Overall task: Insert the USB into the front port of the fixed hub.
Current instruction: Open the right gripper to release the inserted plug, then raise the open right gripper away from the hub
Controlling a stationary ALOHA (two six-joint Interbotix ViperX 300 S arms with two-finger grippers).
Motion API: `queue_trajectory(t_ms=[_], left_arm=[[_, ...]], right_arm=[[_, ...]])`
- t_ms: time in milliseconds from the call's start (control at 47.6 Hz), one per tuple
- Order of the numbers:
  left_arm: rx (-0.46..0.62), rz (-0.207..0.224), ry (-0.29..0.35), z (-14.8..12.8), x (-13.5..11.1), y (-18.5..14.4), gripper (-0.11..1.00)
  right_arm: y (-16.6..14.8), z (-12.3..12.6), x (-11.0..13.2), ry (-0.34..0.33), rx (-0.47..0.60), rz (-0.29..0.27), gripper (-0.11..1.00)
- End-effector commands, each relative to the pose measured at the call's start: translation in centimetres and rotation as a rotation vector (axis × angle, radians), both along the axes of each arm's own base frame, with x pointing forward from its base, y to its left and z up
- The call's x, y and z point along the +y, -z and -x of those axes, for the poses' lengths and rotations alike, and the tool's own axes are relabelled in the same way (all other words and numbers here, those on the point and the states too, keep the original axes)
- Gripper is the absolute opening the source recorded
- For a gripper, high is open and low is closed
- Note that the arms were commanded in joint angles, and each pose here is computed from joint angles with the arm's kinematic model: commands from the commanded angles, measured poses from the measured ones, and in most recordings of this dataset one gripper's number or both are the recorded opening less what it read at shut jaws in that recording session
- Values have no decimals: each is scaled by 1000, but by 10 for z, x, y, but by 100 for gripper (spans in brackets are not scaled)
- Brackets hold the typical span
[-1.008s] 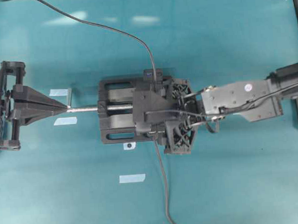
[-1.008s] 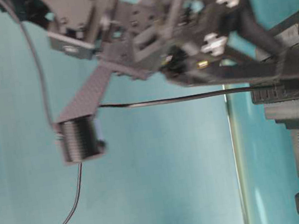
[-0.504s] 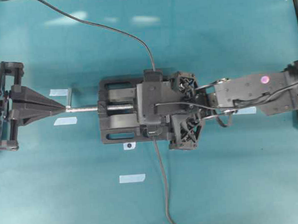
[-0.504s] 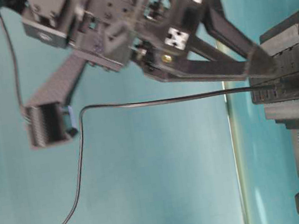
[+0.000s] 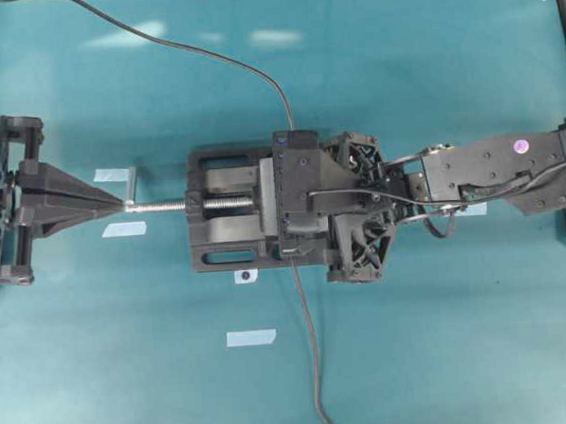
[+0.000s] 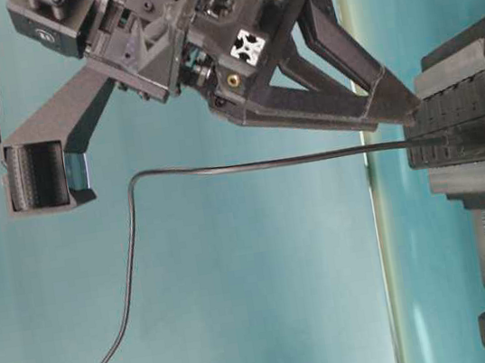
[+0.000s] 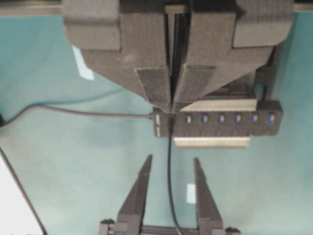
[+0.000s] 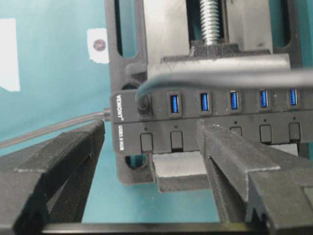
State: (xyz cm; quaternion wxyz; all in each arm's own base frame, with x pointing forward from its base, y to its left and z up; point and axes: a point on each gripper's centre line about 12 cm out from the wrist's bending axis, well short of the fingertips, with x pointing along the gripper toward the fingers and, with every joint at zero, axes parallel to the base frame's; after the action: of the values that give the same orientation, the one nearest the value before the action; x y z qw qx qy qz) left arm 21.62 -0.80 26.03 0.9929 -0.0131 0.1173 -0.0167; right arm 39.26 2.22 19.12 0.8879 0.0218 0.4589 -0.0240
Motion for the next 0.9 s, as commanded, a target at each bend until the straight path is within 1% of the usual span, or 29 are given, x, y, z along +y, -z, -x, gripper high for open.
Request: queue_trajectory(t_ms=[0,252,630,882], left_arm=[[-12,-1,2,-2,0,-4,0],[-12,-1,2,-2,0,-4,0],[-11,2,1,-1,0,-3,0],[-10,6,0,-1,0,-3,0]], right_arm=[[-18,0,1,4,-54,-9,82],[-23,2,1,0,-90,-14,82],[-24,12,1,-3,-121,-22,82],[-21,12,3,-12,-184,-38,82]])
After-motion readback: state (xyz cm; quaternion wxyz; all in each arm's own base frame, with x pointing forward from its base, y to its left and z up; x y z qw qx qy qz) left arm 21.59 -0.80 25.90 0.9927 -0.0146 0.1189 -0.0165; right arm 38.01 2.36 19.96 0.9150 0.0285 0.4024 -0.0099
